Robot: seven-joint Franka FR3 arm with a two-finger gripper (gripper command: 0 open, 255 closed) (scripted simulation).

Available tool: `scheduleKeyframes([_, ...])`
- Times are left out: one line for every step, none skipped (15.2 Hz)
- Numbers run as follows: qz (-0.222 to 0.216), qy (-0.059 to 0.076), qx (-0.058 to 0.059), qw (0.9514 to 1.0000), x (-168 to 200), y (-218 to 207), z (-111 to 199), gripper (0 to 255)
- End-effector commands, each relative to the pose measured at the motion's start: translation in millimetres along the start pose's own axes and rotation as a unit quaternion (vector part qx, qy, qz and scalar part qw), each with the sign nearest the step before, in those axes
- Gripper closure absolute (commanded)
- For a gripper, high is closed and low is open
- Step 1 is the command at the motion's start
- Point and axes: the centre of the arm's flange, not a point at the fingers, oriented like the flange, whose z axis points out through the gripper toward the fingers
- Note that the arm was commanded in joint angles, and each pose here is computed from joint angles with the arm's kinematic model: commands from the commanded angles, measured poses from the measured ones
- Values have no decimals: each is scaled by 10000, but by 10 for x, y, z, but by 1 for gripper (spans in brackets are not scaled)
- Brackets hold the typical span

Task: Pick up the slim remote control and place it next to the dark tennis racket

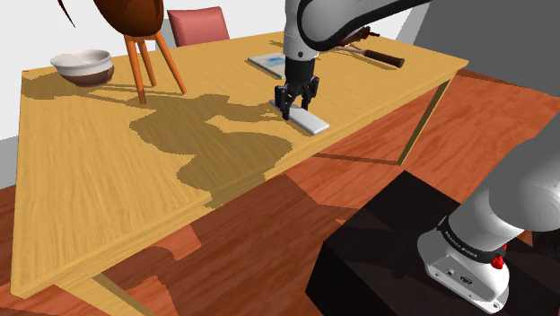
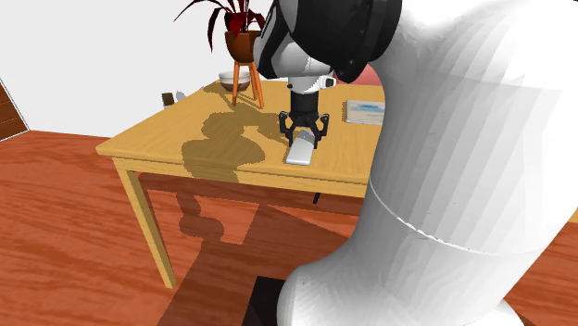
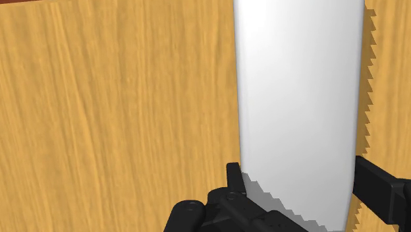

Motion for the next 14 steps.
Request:
scheduleKeyframes([0, 0, 0, 10000, 0, 0, 0, 255])
scheduleKeyframes([0, 0, 0, 10000, 0, 0, 0, 255])
scheduleKeyframes([0, 0, 0, 10000, 0, 0, 1, 255])
scheduleKeyframes([0, 0, 0, 10000, -1, 0, -52, 255])
scheduleKeyframes([0, 0, 0, 10000, -1, 1, -105, 255])
scheduleKeyframes([0, 0, 0, 10000, -1, 1, -157, 255])
scheduleKeyframes([0, 0, 0, 10000, -1, 2, -210, 255])
scheduleKeyframes([0, 0, 0, 10000, -2, 2, -263, 255])
scheduleKeyframes([0, 0, 0, 10000, -2, 2, -316, 255])
scheduleKeyframes([0, 0, 0, 10000, -3, 3, -369, 255])
scheduleKeyframes([0, 0, 0, 10000, -3, 3, -421, 255])
scheduleKeyframes([0, 0, 0, 10000, -4, 4, -474, 255])
scheduleKeyframes([0, 0, 0, 10000, -4, 4, -527, 255])
scheduleKeyframes([0, 0, 0, 10000, -4, 4, -580, 255])
